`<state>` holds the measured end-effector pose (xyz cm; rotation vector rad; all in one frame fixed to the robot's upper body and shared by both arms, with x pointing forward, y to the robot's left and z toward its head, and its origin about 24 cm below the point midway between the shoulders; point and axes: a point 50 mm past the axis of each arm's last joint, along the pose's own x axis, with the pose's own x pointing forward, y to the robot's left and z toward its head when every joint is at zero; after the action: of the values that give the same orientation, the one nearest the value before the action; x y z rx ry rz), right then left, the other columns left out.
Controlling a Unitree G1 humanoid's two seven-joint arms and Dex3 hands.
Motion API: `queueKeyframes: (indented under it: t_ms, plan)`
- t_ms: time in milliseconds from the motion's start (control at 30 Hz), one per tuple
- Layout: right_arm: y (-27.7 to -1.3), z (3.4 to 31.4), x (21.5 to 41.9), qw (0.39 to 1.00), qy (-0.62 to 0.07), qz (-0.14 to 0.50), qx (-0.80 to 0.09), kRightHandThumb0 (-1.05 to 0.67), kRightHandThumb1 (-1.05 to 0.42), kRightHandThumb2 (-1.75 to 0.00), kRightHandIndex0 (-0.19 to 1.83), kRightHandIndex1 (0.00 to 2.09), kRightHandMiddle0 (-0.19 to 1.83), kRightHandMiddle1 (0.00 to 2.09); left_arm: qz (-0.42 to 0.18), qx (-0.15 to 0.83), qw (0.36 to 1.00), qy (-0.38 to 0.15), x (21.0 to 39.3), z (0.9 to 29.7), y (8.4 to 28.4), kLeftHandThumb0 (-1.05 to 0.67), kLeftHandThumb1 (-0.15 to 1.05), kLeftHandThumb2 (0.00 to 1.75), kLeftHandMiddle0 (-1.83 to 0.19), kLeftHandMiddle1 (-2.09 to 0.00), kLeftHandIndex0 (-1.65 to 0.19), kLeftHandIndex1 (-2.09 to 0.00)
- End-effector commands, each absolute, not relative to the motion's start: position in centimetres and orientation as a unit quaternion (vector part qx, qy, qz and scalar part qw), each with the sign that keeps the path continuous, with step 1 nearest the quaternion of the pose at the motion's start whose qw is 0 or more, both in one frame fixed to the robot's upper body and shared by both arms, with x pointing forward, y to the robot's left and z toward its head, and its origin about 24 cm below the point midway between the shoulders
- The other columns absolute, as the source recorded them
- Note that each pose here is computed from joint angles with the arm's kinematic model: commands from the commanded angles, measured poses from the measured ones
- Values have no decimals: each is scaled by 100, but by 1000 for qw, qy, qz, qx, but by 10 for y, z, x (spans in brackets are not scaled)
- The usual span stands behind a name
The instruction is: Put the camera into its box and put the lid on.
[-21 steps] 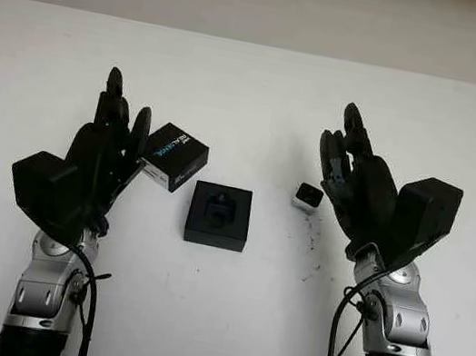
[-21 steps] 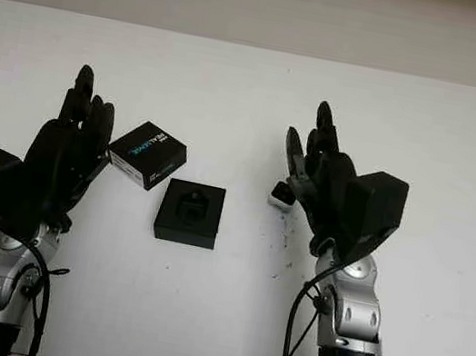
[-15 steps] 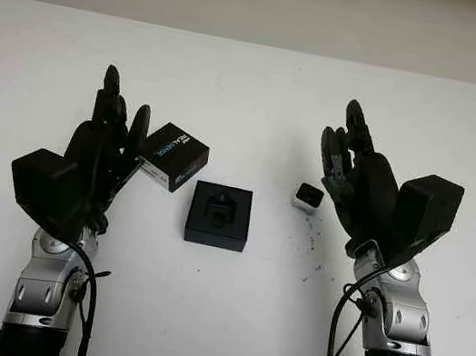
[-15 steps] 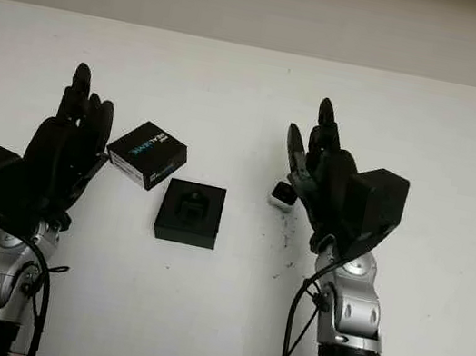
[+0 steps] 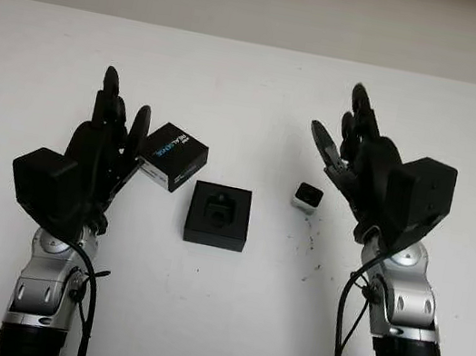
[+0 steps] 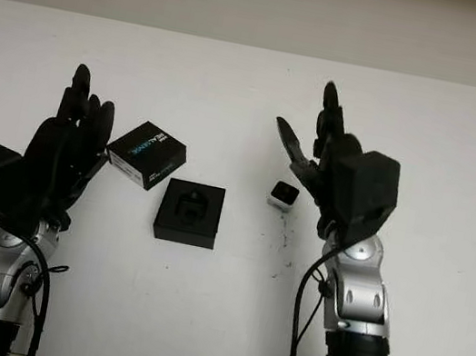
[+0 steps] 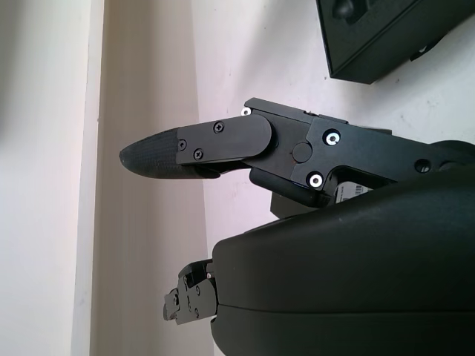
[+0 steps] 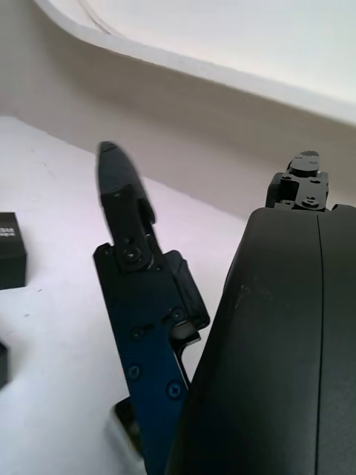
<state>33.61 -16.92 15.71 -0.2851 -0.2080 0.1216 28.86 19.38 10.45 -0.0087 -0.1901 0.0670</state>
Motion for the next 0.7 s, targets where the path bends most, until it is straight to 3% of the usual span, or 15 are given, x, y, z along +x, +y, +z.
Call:
queueKeyframes:
  t_ms: [0, 167, 667]
  plan:
    - [-174, 171, 340, 971, -122, 54, -200, -53, -89, -4, 3, 13, 2, 12, 27, -1, 994, -108, 292, 110, 191, -63, 105, 49, 19, 0, 19, 0]
    - [-182, 177, 342, 945, -126, 51, -298, -43, -82, -4, 32, 28, 20, 26, 26, -11, 994, -106, 291, 109, 189, -61, 105, 50, 19, 0, 19, 0]
    - [-211, 184, 360, 893, -76, 143, -420, -28, -78, -5, 34, 25, 25, 22, 34, -5, 993, -111, 288, 108, 189, -60, 105, 51, 19, 0, 19, 0]
